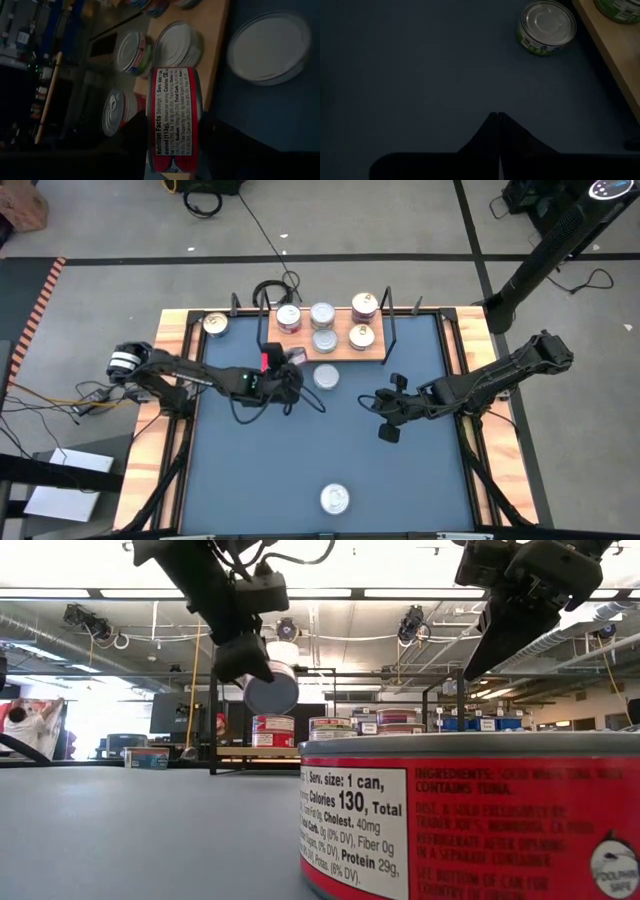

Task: Stack canned seafood by type on shelf
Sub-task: Put the red tuna can on the shelf aligned with the stacked red tuna cans, then stack the blue tuna can on top of the blue tuna can on the shelf

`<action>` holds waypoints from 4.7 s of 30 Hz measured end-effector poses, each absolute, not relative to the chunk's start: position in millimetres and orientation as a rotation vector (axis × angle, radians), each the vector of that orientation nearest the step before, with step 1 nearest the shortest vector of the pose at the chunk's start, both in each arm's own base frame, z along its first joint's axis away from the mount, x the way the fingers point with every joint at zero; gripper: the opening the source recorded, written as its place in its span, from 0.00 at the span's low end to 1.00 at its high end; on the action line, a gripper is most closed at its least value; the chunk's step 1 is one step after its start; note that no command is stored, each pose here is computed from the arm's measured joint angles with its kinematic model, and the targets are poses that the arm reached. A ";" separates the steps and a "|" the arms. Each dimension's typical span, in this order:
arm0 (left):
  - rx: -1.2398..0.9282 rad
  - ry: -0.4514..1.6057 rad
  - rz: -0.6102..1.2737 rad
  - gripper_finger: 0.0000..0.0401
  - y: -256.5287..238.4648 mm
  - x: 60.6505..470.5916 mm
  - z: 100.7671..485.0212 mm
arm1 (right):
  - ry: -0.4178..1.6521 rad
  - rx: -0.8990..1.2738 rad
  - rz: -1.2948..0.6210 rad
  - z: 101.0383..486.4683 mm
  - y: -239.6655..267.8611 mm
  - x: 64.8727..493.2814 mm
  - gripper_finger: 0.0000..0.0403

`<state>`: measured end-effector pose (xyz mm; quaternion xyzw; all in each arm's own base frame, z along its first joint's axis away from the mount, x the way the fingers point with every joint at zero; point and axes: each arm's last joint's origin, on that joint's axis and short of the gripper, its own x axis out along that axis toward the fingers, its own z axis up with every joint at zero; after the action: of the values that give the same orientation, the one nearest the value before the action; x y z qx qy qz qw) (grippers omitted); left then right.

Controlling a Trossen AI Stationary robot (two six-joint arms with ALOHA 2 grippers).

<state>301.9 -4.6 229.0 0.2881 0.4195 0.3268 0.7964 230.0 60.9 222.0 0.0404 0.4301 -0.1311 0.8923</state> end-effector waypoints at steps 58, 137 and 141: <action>0.510 1.022 0.499 0.38 45.0 322.4 214.9 | 0.873 0.099 -0.256 223.2 61.8 232.0 0.03; -0.266 1.427 0.959 0.01 223.4 118.7 210.8 | 0.820 0.126 -0.247 226.9 53.6 239.8 0.02; -0.350 1.349 1.056 0.01 228.4 120.8 207.8 | 0.820 0.127 -0.247 226.9 53.6 239.8 0.02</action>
<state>120.8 228.4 207.8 -0.1534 0.5916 0.4633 0.6417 239.8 53.6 226.9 0.0613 0.3974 -0.1199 0.9077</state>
